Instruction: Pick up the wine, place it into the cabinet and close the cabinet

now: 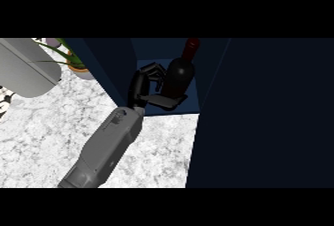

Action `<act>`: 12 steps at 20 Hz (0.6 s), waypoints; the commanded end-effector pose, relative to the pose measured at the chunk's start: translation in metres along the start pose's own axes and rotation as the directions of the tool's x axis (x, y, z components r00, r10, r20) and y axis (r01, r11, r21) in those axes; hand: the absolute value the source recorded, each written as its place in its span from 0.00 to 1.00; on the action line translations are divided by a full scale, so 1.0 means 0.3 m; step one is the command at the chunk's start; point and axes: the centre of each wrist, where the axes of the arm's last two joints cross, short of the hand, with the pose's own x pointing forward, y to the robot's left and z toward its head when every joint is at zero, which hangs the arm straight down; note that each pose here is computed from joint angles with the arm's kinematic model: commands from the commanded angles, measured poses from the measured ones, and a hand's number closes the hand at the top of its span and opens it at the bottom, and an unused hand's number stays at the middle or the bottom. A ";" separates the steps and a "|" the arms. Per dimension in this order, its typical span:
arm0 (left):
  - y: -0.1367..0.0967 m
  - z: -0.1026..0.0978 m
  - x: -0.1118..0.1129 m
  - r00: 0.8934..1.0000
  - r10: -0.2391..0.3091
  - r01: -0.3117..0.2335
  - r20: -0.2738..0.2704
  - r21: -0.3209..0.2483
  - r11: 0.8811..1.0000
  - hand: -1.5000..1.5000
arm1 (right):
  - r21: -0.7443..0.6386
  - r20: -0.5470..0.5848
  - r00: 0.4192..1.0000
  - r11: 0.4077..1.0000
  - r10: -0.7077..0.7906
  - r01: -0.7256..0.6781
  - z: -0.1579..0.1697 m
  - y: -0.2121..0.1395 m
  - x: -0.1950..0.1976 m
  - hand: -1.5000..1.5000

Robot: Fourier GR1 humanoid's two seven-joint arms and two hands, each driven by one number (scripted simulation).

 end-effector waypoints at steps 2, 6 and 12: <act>-0.016 -0.012 -0.027 0.994 -0.100 0.100 -0.034 0.004 0.995 1.00 | 0.045 0.035 0.992 0.992 -0.122 0.121 0.060 -0.023 0.143 0.00; -0.019 -0.081 0.009 0.986 -0.138 0.140 -0.090 0.021 0.990 1.00 | 0.035 0.036 0.991 0.991 -0.131 0.130 0.055 -0.009 0.140 0.00; 0.004 -0.112 0.011 0.989 -0.082 0.097 -0.125 0.120 0.988 1.00 | 0.055 0.027 0.992 0.991 -0.125 0.123 0.036 -0.009 0.091 0.00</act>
